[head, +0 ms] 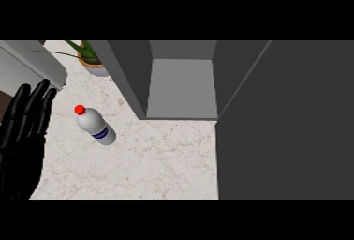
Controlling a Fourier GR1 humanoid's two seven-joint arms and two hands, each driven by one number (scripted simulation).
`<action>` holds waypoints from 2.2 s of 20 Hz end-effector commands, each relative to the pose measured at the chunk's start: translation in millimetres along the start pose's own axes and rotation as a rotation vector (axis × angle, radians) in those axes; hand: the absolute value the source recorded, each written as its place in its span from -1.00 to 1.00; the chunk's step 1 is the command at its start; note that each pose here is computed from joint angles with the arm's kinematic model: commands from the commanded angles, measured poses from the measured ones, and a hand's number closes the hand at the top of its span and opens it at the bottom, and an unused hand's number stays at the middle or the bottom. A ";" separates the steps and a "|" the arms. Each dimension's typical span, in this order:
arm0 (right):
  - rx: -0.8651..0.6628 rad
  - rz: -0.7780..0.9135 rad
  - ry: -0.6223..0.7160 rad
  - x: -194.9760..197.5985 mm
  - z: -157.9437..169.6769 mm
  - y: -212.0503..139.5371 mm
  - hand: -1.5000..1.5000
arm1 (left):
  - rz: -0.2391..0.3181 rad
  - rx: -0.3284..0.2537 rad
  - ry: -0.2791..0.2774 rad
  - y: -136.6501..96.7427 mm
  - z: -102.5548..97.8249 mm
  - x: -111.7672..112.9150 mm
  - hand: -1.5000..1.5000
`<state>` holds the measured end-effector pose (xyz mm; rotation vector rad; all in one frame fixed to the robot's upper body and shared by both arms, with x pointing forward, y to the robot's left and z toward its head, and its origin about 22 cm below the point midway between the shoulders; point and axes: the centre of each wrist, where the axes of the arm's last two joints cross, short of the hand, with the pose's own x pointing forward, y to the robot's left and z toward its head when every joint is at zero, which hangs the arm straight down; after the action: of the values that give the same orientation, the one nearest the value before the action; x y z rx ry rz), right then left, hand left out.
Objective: Pick up the bottled water, place it into the cabinet and close the cabinet
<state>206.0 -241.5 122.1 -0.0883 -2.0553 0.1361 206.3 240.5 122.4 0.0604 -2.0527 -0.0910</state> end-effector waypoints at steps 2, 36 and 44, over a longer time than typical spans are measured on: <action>0.035 0.010 -0.015 0.0 8.9 2.8 -1.00 | 0.070 -0.069 0.021 0.6 -22.5 -2.5 -1.00; 0.071 -0.415 0.227 -4.2 92.9 9.7 -1.00 | 0.399 -0.036 0.473 49.3 28.8 -20.4 -1.00; 0.045 -0.404 0.209 1.2 108.2 2.1 -1.00 | 0.368 0.036 0.498 80.4 30.9 -46.4 -1.00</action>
<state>116.0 -235.6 79.5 0.3293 -1.8052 -0.0582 198.9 320.7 84.7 -0.2740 -1.5385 0.1681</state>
